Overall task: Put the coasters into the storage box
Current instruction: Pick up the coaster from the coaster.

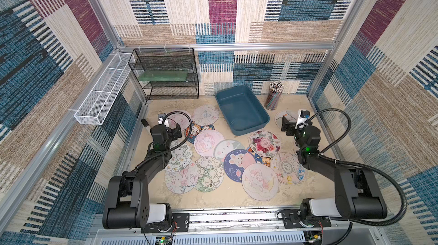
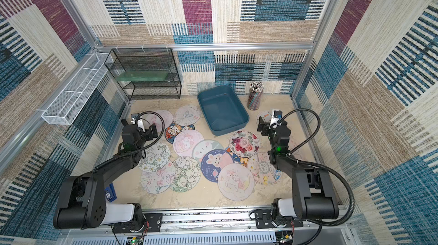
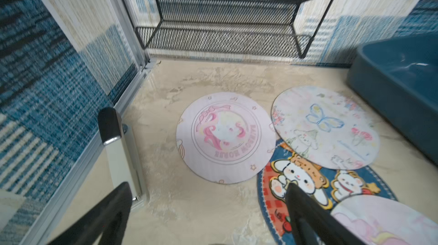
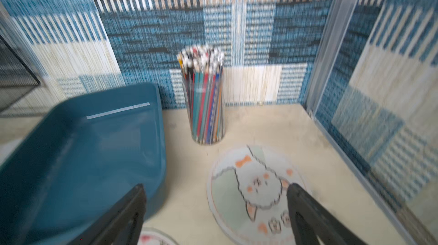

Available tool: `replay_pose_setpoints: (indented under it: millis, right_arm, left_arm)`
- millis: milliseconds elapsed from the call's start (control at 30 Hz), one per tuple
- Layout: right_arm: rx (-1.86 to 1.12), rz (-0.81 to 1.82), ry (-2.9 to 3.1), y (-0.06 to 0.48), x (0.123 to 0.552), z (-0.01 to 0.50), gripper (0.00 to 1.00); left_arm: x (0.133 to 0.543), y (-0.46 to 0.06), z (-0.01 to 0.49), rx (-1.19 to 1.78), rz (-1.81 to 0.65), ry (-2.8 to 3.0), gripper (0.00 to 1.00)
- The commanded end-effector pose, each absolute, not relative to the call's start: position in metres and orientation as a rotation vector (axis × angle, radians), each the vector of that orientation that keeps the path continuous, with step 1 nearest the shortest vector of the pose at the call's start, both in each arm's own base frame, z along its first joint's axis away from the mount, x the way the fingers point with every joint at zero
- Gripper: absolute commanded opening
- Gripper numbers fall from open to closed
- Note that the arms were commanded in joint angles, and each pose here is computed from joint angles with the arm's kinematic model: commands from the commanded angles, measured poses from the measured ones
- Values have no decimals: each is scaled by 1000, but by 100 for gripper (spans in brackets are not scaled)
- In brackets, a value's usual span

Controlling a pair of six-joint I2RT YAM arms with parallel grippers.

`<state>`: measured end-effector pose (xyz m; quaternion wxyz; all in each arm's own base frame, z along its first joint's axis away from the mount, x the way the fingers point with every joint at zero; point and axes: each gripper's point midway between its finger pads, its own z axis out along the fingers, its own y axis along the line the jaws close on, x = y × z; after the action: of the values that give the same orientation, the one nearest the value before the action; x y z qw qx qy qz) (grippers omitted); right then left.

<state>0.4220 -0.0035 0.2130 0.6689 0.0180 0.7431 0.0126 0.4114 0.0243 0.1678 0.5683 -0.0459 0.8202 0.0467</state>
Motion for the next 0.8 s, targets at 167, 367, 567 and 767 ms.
replay_pose_setpoints:
  millis: [167, 367, 567, 767]
  right_arm:
    - [146, 164, 2087, 18, 407, 193, 95]
    - [194, 385, 2333, 56, 358, 178, 95]
    - [289, 653, 2511, 98, 281, 150, 95]
    - [371, 745, 2684, 133, 220, 121, 95]
  left_arm:
    - [382, -6, 171, -64, -27, 2169, 99]
    - [352, -76, 177, 28, -223, 2347, 93]
    - [308, -181, 163, 143, -585, 2535, 88]
    - [271, -258, 155, 290, -773, 2651, 87]
